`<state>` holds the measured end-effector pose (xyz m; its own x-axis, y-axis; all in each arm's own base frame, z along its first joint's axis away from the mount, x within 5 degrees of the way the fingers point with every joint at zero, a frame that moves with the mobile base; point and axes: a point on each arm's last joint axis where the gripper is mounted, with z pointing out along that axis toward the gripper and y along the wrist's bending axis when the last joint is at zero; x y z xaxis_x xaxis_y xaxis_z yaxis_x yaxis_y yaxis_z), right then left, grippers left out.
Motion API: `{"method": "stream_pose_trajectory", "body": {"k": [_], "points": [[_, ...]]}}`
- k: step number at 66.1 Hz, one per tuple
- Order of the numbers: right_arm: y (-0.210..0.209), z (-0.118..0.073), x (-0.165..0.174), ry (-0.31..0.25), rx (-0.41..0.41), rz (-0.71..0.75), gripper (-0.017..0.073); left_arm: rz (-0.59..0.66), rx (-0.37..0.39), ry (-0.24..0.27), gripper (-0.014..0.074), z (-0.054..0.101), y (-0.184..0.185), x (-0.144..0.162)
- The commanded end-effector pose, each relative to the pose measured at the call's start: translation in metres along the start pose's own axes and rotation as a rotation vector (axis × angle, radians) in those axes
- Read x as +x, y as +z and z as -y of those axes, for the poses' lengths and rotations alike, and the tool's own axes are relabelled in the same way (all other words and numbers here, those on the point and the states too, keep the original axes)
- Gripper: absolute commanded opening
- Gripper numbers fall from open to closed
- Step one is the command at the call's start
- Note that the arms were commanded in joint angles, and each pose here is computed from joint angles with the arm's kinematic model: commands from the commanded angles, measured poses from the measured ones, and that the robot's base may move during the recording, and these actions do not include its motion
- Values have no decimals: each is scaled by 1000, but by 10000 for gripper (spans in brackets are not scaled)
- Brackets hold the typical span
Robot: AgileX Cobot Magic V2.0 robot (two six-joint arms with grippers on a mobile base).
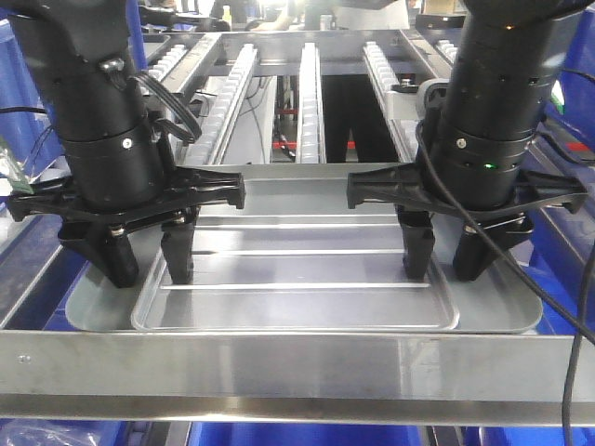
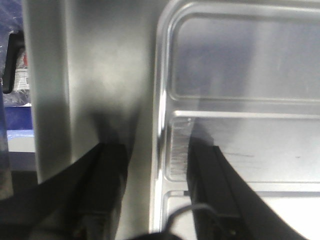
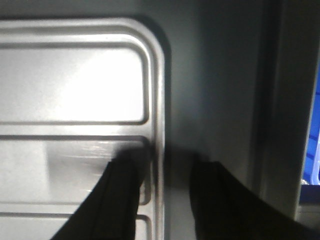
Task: Grab silver tray and place in blue box
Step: 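Open both grippers and close them on the tray's side rims, then lift the tray with both grippers and pull it toward the robot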
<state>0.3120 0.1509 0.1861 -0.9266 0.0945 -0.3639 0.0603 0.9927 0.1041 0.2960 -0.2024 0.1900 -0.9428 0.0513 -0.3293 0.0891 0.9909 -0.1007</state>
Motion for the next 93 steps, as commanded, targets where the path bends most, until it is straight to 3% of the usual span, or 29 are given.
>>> {"method": "stream_pose_trajectory", "body": {"k": [1, 6, 15, 18, 67, 76, 93], "points": [[-16, -3, -8, -6, -27, 54, 375, 50, 37, -12, 209, 5, -18, -6], [-16, -3, -8, -7, -27, 53, 312, 49, 36, -12, 166, 5, -18, -6], [-16, -3, -8, -7, -24, 50, 121, 41, 30, -12, -15, 4, -18, -5], [-16, -3, -8, -7, -24, 50, 62, 37, 27, -12, -5, 4, -17, -5], [-20, -3, -10, -4, -31, 62, 62, 38, 26, -15, -7, 5, -21, -7], [-41, -3, -15, 5, -29, 77, 62, 17, 1, -23, -8, 6, -40, -14], [-86, -5, -11, 52, -50, 108, 62, 80, 38, -33, -7, 11, -88, -9]]}}
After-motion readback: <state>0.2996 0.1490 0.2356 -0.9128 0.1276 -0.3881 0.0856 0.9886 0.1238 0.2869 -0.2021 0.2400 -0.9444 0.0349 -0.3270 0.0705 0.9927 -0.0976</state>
